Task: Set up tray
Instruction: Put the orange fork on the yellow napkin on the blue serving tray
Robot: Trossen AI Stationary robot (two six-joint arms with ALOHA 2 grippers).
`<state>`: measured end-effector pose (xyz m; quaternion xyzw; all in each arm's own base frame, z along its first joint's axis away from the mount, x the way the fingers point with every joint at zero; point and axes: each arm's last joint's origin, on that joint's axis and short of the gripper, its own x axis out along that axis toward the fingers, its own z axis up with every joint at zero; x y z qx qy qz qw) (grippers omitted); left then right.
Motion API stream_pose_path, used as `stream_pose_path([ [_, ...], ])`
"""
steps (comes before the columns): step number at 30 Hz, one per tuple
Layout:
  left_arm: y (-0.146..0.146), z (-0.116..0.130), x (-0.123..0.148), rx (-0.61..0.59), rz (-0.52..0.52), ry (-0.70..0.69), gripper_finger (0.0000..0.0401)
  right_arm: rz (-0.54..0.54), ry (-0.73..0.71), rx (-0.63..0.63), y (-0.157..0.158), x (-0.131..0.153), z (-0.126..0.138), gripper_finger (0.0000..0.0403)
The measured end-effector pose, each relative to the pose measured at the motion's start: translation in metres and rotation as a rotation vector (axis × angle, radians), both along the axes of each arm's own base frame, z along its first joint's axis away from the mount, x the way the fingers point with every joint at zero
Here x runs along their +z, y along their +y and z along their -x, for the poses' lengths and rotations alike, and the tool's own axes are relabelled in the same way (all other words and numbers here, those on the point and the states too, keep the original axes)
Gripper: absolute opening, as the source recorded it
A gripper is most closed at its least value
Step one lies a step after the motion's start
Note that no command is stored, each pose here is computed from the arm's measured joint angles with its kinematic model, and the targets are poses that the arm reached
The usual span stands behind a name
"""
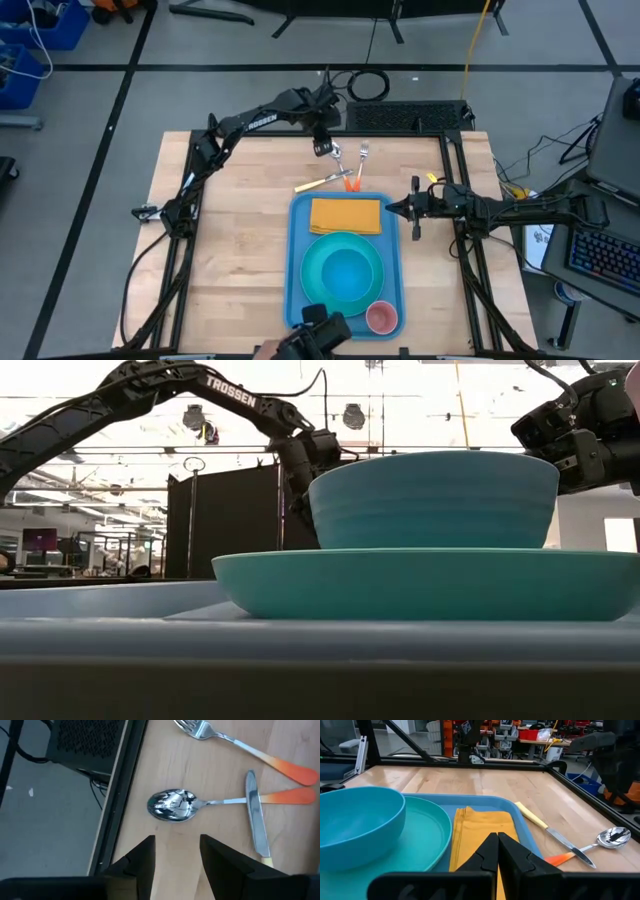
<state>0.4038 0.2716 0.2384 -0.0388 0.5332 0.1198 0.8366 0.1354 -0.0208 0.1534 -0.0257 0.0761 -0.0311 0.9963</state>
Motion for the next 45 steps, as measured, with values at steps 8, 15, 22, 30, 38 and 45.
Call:
stream_pose_path([
  [8,-0.002,-0.016,0.007,-0.128,-0.242,-0.022,0.0156,-0.006,0.010,-0.001,0.000,-0.001,0.000,0.0000],
  [15,-0.025,-0.043,0.017,-0.354,-0.559,0.012,0.0155,-0.032,0.042,-0.005,0.000,-0.004,0.001,0.0000],
  [22,-0.022,-0.041,0.016,-0.398,-0.614,0.072,0.0081,-0.067,0.079,-0.011,0.000,-0.008,0.002,0.0000],
  [30,-0.023,-0.037,0.009,-0.523,-0.514,0.057,0.0004,-0.068,0.083,-0.012,0.000,-0.008,0.002,0.0000],
  [38,-0.030,-0.029,0.008,-0.388,-0.438,0.147,0.0002,-0.110,0.058,-0.070,-0.001,-0.006,0.001,0.0000],
  [45,-0.035,-0.006,0.046,-0.175,-0.084,-0.110,0.0002,-0.124,0.118,-0.264,-0.009,-0.012,0.004,0.0000],
])
